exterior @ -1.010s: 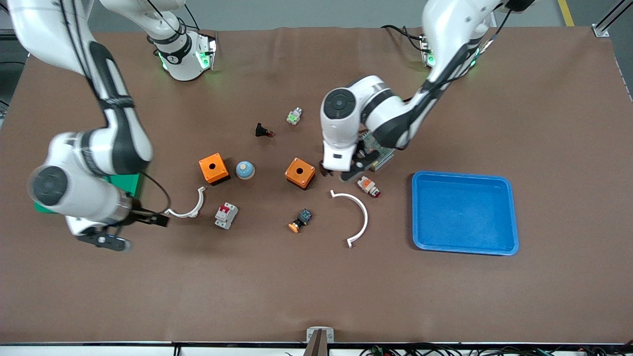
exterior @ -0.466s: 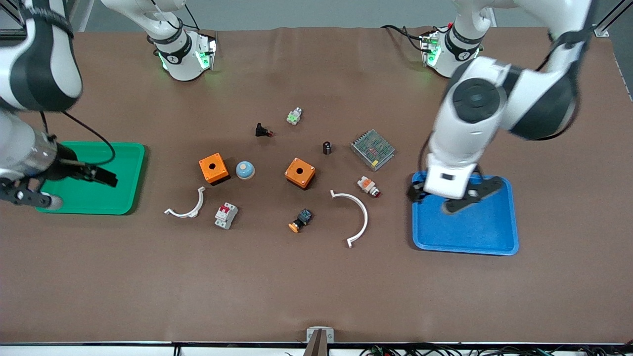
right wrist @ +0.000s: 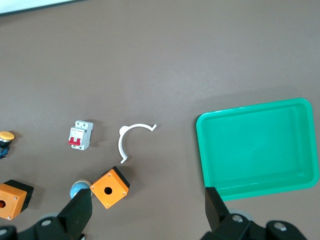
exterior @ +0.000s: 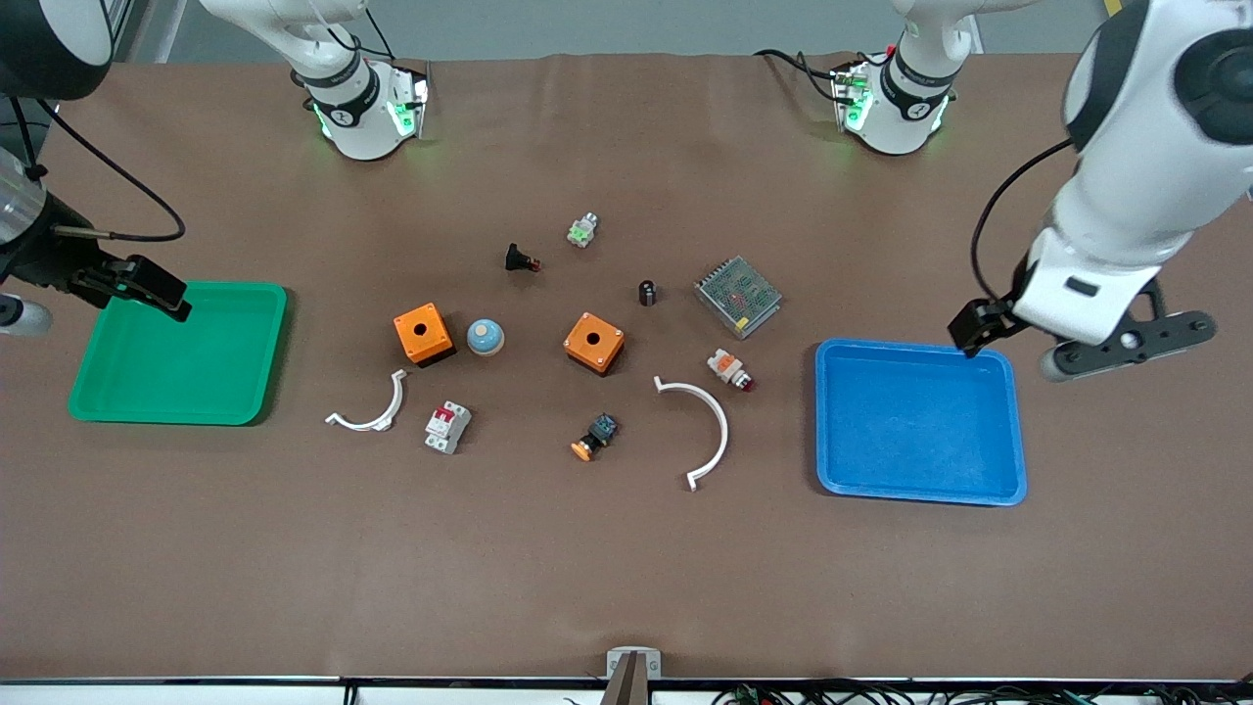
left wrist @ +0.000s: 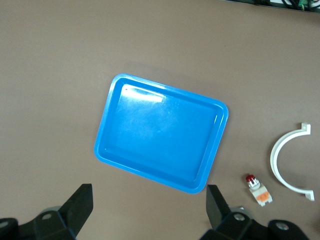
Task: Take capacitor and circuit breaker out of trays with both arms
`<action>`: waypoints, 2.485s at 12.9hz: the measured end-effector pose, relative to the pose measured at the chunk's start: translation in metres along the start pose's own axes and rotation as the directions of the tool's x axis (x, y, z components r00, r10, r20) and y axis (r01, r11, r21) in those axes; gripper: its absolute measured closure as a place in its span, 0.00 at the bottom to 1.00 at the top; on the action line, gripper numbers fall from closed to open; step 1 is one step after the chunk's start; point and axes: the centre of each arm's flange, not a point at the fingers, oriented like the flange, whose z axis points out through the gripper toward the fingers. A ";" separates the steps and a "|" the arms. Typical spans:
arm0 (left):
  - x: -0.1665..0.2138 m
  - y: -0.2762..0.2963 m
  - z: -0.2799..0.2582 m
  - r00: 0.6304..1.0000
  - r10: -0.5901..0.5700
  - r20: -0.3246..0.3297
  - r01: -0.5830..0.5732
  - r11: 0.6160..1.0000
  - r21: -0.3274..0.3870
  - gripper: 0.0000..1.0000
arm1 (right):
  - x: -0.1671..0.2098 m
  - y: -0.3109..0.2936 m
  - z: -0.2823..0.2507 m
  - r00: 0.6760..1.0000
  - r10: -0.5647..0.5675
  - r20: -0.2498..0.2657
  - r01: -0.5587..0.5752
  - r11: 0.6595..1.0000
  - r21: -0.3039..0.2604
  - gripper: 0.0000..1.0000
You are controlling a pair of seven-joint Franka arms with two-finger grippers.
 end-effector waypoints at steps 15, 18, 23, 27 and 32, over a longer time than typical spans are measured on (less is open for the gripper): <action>-0.043 -0.103 -0.046 0.974 0.186 0.128 -0.172 0.979 -0.113 0.00 | -0.003 0.023 -0.057 0.997 0.043 -0.070 -0.043 0.999 0.011 0.00; -0.043 -0.102 -0.045 0.974 0.189 0.125 -0.175 0.978 -0.113 0.00 | 0.009 0.021 -0.050 0.997 0.044 -0.065 -0.044 0.999 0.011 0.00; -0.043 -0.098 -0.046 0.974 0.194 0.117 -0.181 0.977 -0.114 0.00 | 0.007 0.020 -0.047 0.999 0.042 -0.029 -0.041 0.999 0.003 0.00; -0.042 -0.098 -0.047 0.975 0.194 0.109 -0.182 0.977 -0.115 0.00 | 0.007 0.019 -0.047 0.999 0.039 -0.025 -0.039 0.999 0.003 0.00; -0.038 -0.096 -0.046 0.976 0.194 0.101 -0.182 0.976 -0.117 0.00 | 0.005 0.016 -0.045 0.999 0.033 -0.016 -0.033 0.999 0.001 0.00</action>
